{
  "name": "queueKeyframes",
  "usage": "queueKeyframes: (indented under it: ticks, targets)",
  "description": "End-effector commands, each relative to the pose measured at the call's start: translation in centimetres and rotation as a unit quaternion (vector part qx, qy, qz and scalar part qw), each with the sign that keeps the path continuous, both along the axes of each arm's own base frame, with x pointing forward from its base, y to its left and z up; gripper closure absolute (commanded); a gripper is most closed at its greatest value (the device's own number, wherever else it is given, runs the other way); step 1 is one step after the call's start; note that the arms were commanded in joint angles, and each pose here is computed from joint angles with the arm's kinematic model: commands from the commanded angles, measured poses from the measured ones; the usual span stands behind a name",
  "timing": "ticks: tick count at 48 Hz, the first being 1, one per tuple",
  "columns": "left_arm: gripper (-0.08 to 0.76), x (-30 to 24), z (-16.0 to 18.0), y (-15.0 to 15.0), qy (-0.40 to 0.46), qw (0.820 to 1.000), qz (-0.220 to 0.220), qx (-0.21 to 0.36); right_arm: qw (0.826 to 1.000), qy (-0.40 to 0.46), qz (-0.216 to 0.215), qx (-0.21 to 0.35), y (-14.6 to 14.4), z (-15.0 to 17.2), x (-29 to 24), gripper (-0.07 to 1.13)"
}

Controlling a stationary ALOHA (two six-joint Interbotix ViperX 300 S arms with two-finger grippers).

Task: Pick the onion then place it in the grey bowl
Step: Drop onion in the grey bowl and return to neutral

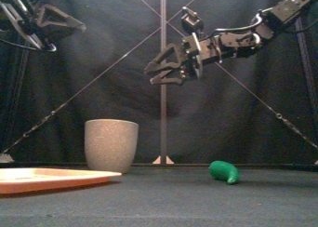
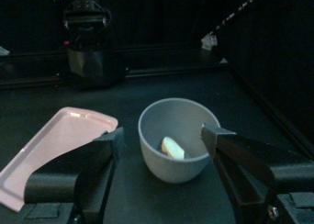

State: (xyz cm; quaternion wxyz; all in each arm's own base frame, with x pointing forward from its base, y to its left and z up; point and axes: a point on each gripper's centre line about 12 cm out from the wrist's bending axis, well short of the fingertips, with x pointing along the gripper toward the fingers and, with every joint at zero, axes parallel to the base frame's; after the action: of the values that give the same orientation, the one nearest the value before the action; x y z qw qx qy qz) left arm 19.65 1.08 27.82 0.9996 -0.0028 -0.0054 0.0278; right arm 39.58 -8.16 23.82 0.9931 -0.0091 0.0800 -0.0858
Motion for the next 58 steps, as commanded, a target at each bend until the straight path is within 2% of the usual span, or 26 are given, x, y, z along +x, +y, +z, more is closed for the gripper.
queueKeyframes:
  ticks: [1, 13, 28, 40, 58]
  targets:
    - [0.404, 0.1, 0.3, 0.1, -0.005, 1.0, 0.002, 0.0, 1.0, -0.021, 0.0, 0.006, 0.7, 1.3, -1.5, 0.06]
    - [0.404, 0.0, -0.2, 0.1, 0.001, 1.0, 0.002, -0.001, 0.999, -0.011, -0.006, 0.043, 2.0, 0.2, -2.8, 0.06]
    - [0.404, 0.0, -0.2, 0.1, 0.002, 1.0, 0.003, 0.001, 0.999, -0.001, 0.01, 0.035, 2.9, -0.4, -2.7, 0.06]
    - [0.404, 0.0, -0.2, 0.2, 0.0, 1.0, 0.004, 0.0, 0.999, 0.002, 0.009, 0.035, 2.8, -0.6, -2.6, 0.06]
    - [0.404, 0.0, -0.2, 0.2, 0.0, 1.0, 0.005, 0.001, 0.999, 0.029, 0.006, 0.042, 2.4, -2.7, -1.2, 0.06]
